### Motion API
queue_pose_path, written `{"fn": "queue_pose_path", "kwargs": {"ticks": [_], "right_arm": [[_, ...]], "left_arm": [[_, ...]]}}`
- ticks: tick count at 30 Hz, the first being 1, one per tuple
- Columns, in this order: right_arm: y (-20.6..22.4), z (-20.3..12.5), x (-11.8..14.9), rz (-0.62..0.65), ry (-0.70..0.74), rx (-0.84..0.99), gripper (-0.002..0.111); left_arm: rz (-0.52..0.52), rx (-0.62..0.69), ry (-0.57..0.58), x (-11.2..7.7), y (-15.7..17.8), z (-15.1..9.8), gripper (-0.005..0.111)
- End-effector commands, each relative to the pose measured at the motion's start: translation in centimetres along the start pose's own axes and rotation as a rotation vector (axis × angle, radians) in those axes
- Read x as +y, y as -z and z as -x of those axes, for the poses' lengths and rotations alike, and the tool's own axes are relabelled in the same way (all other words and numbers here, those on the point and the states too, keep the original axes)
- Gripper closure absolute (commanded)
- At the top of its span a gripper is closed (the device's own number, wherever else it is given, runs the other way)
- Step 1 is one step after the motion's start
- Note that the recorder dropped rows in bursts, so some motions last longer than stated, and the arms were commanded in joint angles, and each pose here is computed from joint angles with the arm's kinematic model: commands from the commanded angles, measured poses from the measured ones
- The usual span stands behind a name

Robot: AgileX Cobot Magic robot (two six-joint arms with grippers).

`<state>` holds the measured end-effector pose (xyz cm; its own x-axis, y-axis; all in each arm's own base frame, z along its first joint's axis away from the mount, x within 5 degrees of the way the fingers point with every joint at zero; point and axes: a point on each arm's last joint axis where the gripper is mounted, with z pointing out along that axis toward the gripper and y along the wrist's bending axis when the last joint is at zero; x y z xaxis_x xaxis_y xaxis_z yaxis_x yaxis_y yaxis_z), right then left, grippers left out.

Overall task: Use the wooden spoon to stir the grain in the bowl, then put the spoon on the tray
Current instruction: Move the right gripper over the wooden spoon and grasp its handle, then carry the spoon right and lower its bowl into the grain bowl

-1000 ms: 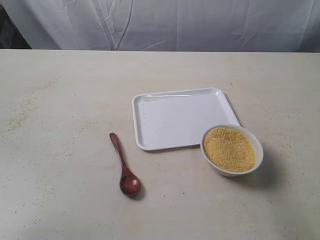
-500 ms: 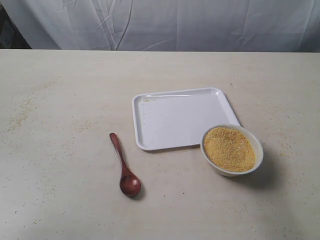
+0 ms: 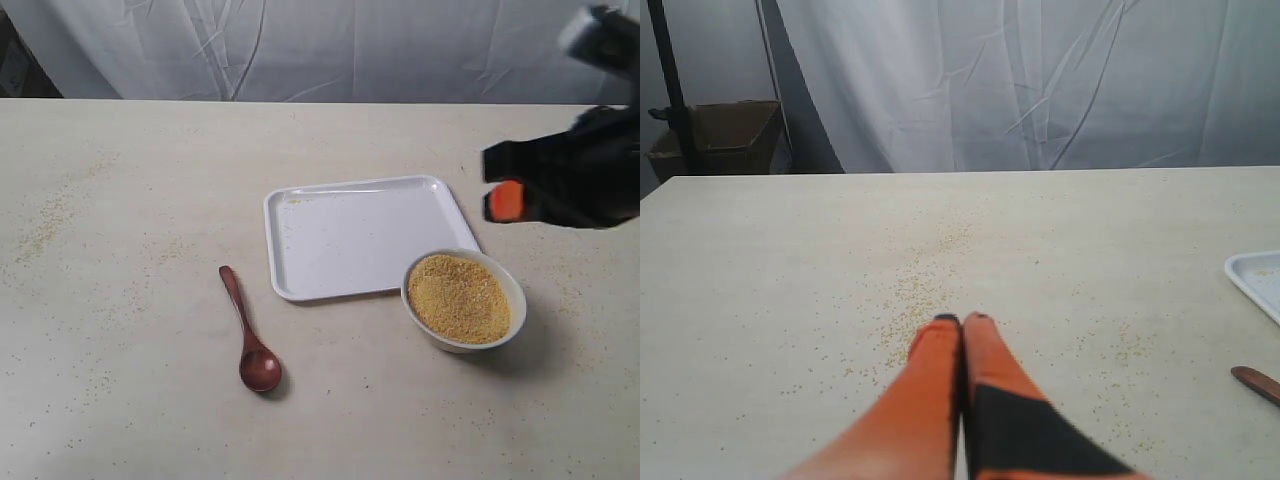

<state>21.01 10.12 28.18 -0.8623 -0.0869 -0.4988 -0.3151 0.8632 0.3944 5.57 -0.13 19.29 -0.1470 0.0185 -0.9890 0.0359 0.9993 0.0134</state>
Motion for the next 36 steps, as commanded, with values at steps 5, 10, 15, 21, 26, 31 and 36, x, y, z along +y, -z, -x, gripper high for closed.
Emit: {"fn": "queue_pose_path", "kwargs": {"ticks": [5,10,15,21,26,31,36], "right_arm": [[-9.7,1.6,8.5,-0.056,0.278,0.192,0.109],[-16.0,1.7,13.3,-0.066,0.371,0.238,0.103],[-21.3,1.9,15.3,-0.093,0.395,0.256,0.071],[-25.0,2.2,15.3,-0.143,0.383,0.27,0.066],[-26.8,1.8,14.2,-0.227,0.395,0.274,0.066],[-28.0,1.1,13.6,-0.245,0.388,0.299,0.066],[-28.4,0.6,13.7,-0.238,0.378,0.317,0.072]], "left_arm": [[0.001,-0.005,0.001,0.0,0.0,-0.1,0.107],[0.001,-0.005,0.001,0.0,0.0,-0.1,0.107],[0.001,-0.005,0.001,0.0,0.0,-0.1,0.107],[0.001,-0.005,0.001,0.0,0.0,-0.1,0.107],[0.001,-0.005,0.001,0.0,0.0,-0.1,0.107],[0.001,-0.005,0.001,0.0,0.0,-0.1,0.107],[0.001,-0.005,0.001,0.0,0.0,-0.1,0.107]]}}
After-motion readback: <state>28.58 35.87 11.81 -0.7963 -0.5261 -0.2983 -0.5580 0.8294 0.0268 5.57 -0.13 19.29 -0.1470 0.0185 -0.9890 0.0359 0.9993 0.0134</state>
